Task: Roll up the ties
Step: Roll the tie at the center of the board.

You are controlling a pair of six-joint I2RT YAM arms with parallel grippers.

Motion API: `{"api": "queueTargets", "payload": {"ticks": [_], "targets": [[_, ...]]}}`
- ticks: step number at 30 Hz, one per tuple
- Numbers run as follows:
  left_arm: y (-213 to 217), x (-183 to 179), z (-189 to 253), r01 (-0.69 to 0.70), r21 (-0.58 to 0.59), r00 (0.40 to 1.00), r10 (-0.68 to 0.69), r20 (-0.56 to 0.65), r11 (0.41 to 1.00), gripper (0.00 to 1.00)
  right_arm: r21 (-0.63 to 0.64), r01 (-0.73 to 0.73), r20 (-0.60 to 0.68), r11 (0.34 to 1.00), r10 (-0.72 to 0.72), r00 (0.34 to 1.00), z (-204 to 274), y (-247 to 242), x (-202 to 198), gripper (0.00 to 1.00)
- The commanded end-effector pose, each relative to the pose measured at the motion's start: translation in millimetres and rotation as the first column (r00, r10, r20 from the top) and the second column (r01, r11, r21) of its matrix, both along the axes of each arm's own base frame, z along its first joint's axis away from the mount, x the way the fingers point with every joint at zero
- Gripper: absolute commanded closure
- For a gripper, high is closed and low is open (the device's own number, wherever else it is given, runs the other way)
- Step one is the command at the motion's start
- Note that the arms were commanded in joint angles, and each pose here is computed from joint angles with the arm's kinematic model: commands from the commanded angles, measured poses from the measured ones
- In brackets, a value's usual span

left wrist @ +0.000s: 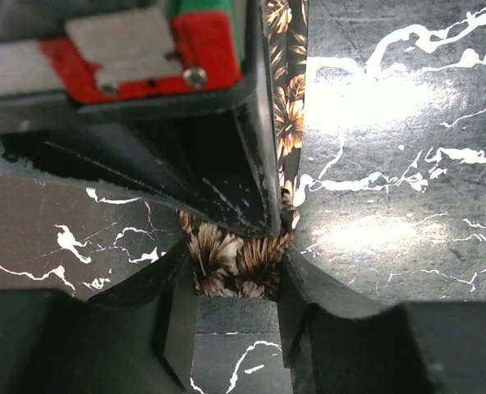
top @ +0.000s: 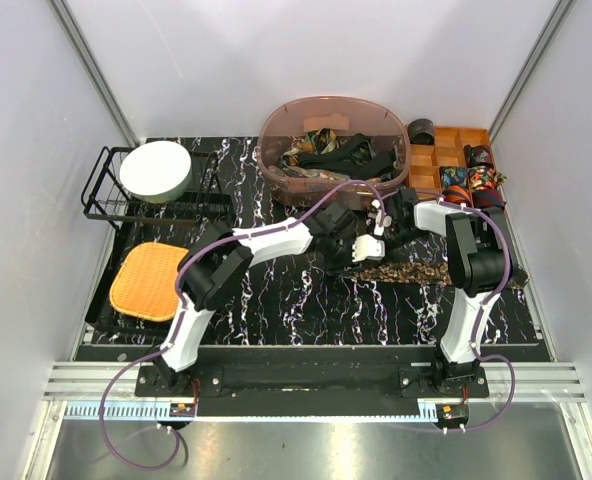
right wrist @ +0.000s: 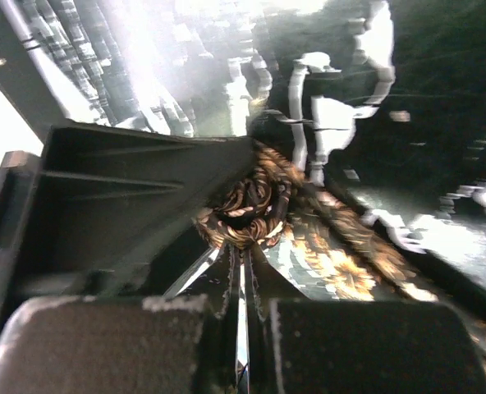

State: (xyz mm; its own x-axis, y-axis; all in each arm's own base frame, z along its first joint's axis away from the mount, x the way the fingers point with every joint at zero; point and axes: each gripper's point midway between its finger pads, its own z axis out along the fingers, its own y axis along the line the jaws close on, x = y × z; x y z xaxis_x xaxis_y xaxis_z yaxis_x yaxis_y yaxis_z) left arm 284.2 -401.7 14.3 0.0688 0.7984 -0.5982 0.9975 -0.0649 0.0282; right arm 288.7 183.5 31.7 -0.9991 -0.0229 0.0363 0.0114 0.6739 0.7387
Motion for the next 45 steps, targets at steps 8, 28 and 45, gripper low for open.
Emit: {"api": "queueTargets", "payload": {"ticks": [8,28,45], "targets": [[50,-27,-60,-0.117,-0.033,0.959,0.105,-0.262,0.993,0.33,-0.29,0.016,-0.034,0.957,-0.027,0.999,-52,-38,6,1.0],[-3,-17,-39,-0.138,-0.533,0.984,0.056,-0.168,0.835,0.18,-0.368,-0.115,-0.097,0.923,0.085,0.992,-64,-38,4,1.0],[-17,-16,-57,-0.182,-0.46,0.971,0.085,-0.224,0.869,0.64,-0.32,-0.18,-0.134,0.93,0.143,0.981,-66,-23,-10,1.0]]}}
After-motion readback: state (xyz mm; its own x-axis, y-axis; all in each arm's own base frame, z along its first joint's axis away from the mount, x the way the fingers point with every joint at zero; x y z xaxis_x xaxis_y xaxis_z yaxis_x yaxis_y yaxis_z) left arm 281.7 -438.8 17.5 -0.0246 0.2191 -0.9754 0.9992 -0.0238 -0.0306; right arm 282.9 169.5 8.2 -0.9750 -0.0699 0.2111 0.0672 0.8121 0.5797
